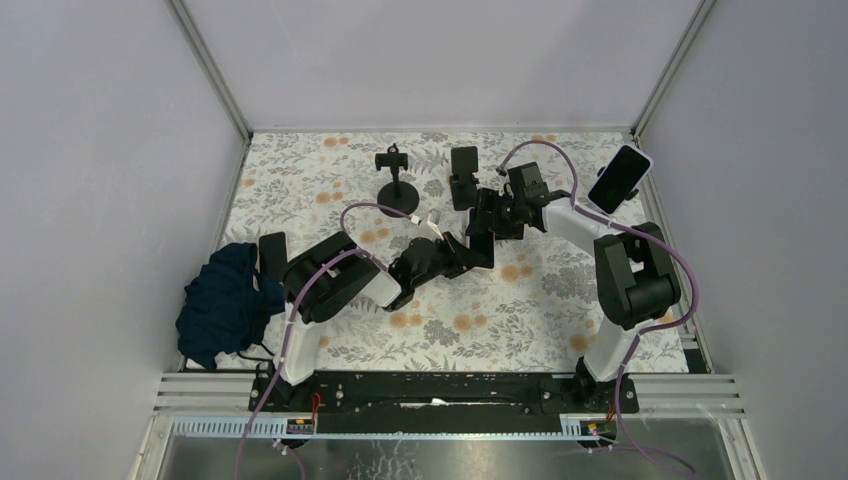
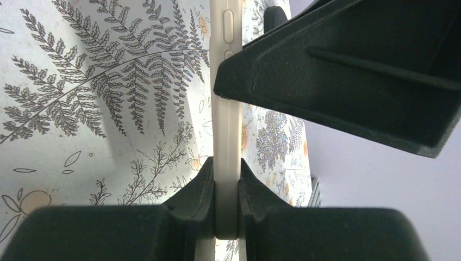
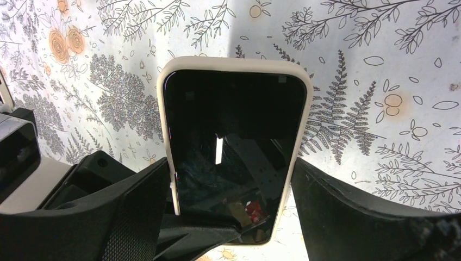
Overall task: Place the phone on the phone stand
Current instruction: Pick up the phone at the center of the board, then place the phone on the phone stand.
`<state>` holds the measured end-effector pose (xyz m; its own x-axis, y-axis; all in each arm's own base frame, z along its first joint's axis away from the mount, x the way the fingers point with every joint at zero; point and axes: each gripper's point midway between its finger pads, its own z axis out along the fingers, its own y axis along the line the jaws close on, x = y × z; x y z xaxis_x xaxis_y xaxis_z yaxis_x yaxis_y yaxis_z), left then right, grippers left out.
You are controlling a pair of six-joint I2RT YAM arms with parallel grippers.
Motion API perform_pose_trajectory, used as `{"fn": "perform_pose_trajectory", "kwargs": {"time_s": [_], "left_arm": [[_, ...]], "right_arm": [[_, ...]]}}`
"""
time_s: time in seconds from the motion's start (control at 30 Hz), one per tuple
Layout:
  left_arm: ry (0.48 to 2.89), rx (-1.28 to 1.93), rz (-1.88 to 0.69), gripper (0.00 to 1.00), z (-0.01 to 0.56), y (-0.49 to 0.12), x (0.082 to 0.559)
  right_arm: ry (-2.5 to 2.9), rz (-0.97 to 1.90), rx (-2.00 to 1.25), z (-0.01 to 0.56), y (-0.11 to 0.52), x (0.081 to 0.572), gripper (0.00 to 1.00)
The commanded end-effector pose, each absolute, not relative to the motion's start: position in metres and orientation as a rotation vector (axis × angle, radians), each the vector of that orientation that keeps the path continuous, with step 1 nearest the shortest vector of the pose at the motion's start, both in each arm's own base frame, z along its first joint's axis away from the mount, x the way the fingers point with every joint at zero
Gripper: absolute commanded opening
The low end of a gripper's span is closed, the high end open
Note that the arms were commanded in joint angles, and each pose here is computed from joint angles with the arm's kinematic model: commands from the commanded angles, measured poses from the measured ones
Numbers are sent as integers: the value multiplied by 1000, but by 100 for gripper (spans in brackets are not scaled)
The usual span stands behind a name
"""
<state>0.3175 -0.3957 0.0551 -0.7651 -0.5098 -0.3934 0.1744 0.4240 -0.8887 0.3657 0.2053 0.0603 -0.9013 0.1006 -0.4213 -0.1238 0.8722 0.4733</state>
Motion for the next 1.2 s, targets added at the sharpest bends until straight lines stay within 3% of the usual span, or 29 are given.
{"fn": "perform_pose_trajectory", "kwargs": {"time_s": [0.0, 0.53, 0.77, 0.83, 0.93, 1.0, 1.07, 1.17], "left_arm": [[1876, -192, -1497, 0, 97, -413, 316], [1865, -196, -1528, 0, 104, -417, 314], [1880, -219, -1522, 0, 98, -418, 315], [1880, -220, -1524, 0, 98, -418, 315], [1879, -214, -1529, 13, 100, -418, 314], [1877, -210, -1526, 37, 102, -416, 313], [1874, -202, -1522, 56, 105, -413, 310], [1871, -169, -1493, 69, 109, -402, 301]], "right_arm": [[2531, 732, -70, 73, 214, 380, 85], [2547, 777, -148, 58, 220, 375, 90], [2505, 721, -117, 70, 215, 386, 76], [2498, 716, -121, 72, 214, 386, 60], [2480, 714, -137, 77, 214, 388, 43], [2456, 720, -146, 83, 215, 390, 35], [2426, 722, -152, 91, 216, 394, 32], [2369, 721, -174, 108, 219, 404, 30]]}}
